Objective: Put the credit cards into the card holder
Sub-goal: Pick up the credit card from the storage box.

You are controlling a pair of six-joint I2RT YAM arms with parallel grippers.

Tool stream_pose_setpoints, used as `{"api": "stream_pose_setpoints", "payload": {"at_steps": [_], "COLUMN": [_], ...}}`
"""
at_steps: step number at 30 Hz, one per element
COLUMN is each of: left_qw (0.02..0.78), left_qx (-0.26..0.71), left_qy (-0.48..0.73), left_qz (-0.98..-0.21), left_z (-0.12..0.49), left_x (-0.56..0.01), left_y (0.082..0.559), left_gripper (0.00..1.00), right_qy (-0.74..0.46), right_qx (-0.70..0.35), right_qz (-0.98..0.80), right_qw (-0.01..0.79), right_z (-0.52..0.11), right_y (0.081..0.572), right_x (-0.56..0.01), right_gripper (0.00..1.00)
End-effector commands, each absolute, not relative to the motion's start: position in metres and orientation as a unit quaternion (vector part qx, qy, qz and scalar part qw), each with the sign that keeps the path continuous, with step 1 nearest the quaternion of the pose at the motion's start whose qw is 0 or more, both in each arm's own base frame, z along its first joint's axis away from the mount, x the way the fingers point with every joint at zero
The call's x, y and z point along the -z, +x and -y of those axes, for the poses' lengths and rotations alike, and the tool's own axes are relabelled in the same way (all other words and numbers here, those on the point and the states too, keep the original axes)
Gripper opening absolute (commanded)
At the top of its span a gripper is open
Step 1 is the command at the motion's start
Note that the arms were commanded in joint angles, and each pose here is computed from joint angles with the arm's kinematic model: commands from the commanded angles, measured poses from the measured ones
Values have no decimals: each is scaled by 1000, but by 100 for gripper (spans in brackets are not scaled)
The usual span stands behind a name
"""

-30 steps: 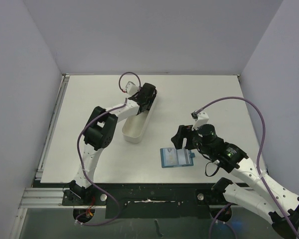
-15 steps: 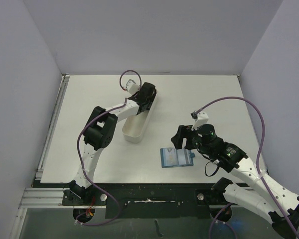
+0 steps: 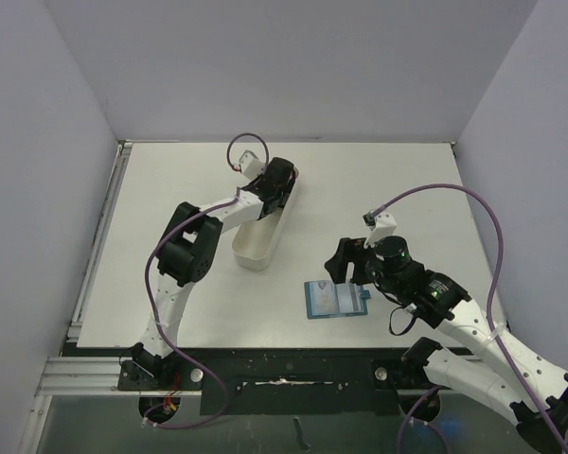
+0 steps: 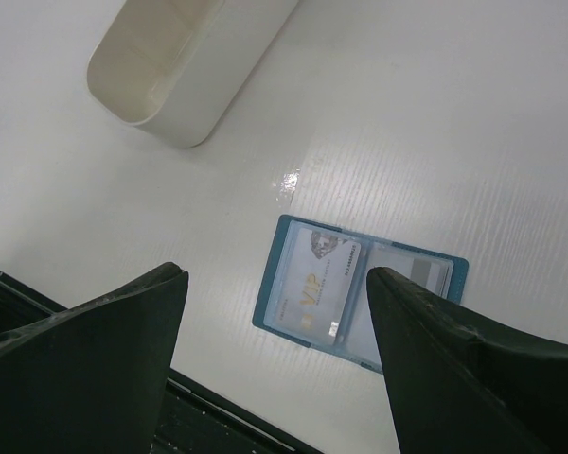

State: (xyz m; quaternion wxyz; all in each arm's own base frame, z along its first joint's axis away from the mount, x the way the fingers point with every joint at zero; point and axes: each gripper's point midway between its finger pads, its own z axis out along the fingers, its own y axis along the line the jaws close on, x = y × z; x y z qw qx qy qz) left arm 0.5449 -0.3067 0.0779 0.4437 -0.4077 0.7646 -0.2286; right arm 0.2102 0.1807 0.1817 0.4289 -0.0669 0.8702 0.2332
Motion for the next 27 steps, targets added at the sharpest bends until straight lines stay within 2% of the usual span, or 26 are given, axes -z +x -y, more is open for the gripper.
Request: {"api": "stream_pose_setpoints", "payload": {"at_steps": [1, 23, 27], "left_qw": [485, 492, 495], "left_qx": [264, 274, 276], "left_qy": [-412, -405, -405], "left_qz": [-725, -720, -718], "left_z": [301, 301, 301], "left_x": [-137, -154, -159], "left_y": [554, 555, 556], "left_gripper": [8, 8, 11], "right_qy": [-64, -69, -70], "right_qx": [-247, -259, -258], "right_qz": [-859, -862, -863], "right_qw": [444, 431, 430], "right_z": [-184, -190, -189], "right_y": [213, 209, 209], "right_x": [-192, -189, -188], "right_gripper": [78, 78, 78]}}
